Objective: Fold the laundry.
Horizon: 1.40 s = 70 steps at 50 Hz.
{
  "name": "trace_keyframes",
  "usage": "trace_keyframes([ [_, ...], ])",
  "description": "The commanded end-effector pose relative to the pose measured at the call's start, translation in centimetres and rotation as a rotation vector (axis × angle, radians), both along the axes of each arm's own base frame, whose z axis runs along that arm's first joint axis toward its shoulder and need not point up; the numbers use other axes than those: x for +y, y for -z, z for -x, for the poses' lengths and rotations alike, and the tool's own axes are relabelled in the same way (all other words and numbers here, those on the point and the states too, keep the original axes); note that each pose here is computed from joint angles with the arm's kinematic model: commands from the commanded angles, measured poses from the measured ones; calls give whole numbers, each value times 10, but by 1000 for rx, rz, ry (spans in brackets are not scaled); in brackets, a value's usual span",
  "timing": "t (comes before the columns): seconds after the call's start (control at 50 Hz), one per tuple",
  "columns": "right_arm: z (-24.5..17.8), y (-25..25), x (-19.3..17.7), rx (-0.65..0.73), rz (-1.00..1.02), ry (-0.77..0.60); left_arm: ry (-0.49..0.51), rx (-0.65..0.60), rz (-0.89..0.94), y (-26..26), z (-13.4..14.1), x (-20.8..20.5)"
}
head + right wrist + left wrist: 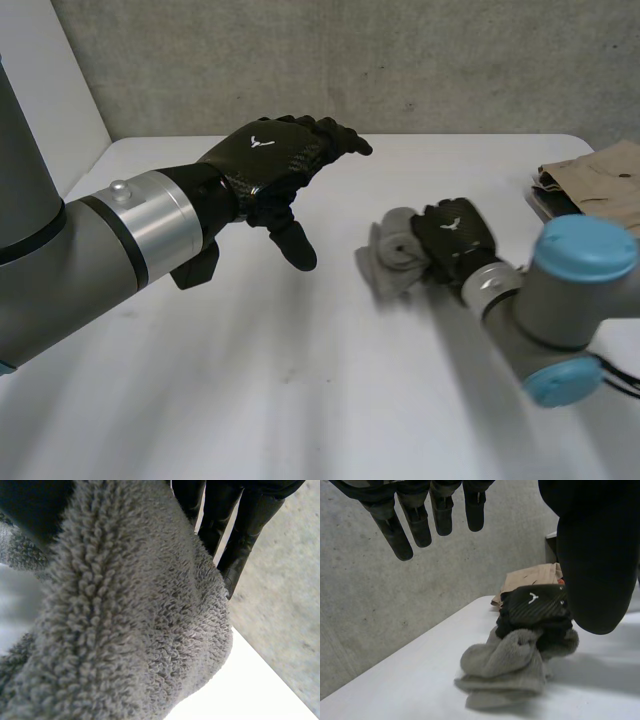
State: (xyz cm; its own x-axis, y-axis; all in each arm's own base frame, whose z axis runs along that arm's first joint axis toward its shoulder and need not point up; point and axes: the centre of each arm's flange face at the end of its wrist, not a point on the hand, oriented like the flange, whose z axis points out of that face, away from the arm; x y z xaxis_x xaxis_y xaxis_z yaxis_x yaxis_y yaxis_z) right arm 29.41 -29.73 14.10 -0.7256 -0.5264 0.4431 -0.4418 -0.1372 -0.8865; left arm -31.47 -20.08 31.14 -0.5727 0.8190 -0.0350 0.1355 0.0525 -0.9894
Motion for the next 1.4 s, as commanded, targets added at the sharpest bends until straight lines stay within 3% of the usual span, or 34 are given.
trace_keyframes([
  [0.02, 62, -9, -57, 120, 56, 13, -2, -1, -2, 1, 0, -1],
  [0.12, 77, -25, -85, 188, 174, -19, -2, -2, -4, 2, 0, -1],
  [0.22, 85, -58, -121, 153, 306, -43, -3, -3, -4, 2, 0, -1],
  [0.44, 129, -169, -208, -143, 575, -20, -3, -5, -8, 3, 0, -1],
  [0.62, 205, -140, -251, -135, 552, -38, -3, -9, -15, 5, 0, -2],
  [0.84, 276, -54, -250, -109, 321, -64, -7, -8, -21, 7, 1, -3],
  [1.02, 312, -21, -235, -128, 210, -27, -16, 15, -34, 7, 2, -5],
  [1.26, 310, -37, -215, -101, 197, -22, -13, 35, -31, 7, 3, -5],
  [1.4, 324, -93, -212, -83, 300, 204, -13, 37, -27, 6, 3, -4],
])
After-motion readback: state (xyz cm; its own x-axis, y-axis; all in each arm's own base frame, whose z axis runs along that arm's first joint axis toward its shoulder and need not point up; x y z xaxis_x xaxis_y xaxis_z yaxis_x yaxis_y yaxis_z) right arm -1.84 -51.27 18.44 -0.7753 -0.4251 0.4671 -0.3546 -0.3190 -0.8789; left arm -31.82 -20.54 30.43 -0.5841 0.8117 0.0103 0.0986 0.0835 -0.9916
